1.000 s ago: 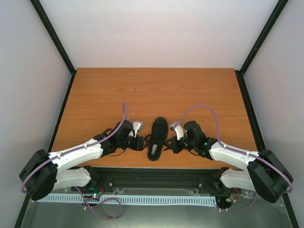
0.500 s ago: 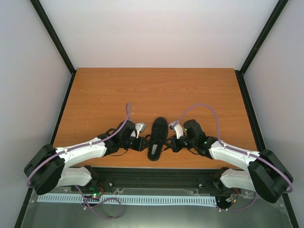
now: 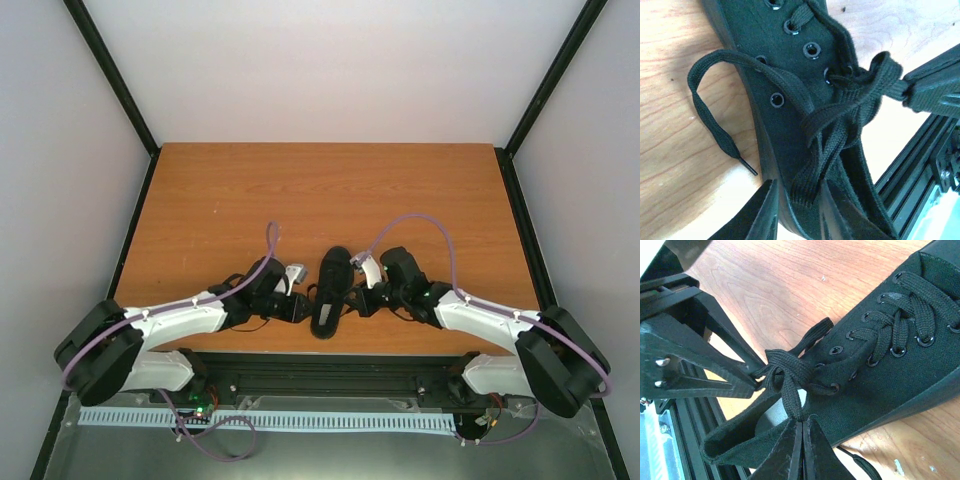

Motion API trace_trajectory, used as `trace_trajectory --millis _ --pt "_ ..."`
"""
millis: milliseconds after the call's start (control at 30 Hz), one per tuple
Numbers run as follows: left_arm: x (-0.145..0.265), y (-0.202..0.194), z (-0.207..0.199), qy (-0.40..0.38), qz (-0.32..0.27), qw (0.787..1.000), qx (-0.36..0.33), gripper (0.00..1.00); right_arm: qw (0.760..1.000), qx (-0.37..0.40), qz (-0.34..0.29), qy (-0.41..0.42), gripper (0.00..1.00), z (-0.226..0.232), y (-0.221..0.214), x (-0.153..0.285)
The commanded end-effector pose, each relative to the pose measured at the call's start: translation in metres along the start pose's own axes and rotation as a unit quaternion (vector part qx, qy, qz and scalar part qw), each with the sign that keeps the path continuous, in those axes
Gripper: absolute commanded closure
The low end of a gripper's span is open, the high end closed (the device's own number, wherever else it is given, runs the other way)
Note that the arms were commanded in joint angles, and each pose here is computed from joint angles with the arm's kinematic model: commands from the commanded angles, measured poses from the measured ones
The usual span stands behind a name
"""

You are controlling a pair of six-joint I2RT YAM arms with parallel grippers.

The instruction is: Tie the shoes

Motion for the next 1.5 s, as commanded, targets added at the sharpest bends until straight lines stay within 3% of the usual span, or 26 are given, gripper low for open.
trace_trajectory --millis 0,100,167,367,567,800,1467 --pt "0.014 0.017 0.0 0.024 -0.034 0.999 -0.011 0.65 1.0 0.003 -0.002 -0.009 0.97 0.003 0.009 -0.002" --pt "0.025 0.028 0.003 0.055 -0.051 0.997 -0.019 0.52 1.0 0.003 0.0 -0.014 0.97 0.003 0.009 -0.003" --pt "0.033 0.043 0.003 0.063 -0.073 0.995 -0.018 0.49 1.0 0.002 0.003 -0.016 0.97 0.002 0.008 -0.004" --pt "0.035 0.067 0.027 0.065 -0.086 0.994 0.022 0.49 1.0 0.0 0.011 -0.024 0.97 0.0 0.005 -0.007" --pt "0.006 0.07 0.022 0.017 -0.034 0.999 -0.003 0.49 0.999 0.002 0.015 -0.029 0.97 0.001 0.004 -0.008" --pt "-0.007 0.079 0.009 -0.029 -0.025 0.999 -0.038 0.51 0.999 0.001 0.016 -0.03 0.97 0.002 0.004 -0.01" --pt "-0.009 0.062 -0.004 -0.096 -0.02 0.994 -0.042 0.56 0.999 -0.001 0.034 -0.039 0.97 0.0 0.002 -0.018"
Point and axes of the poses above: each gripper's point midway between its finger pads, its own x axis back along the fingers, its own z axis along the line the jaws close on, y = z × x, the point moved 1 cm from there along x, back along the fingers, and after that the axes turned 4 degrees about -x, right-handed, at the moved point
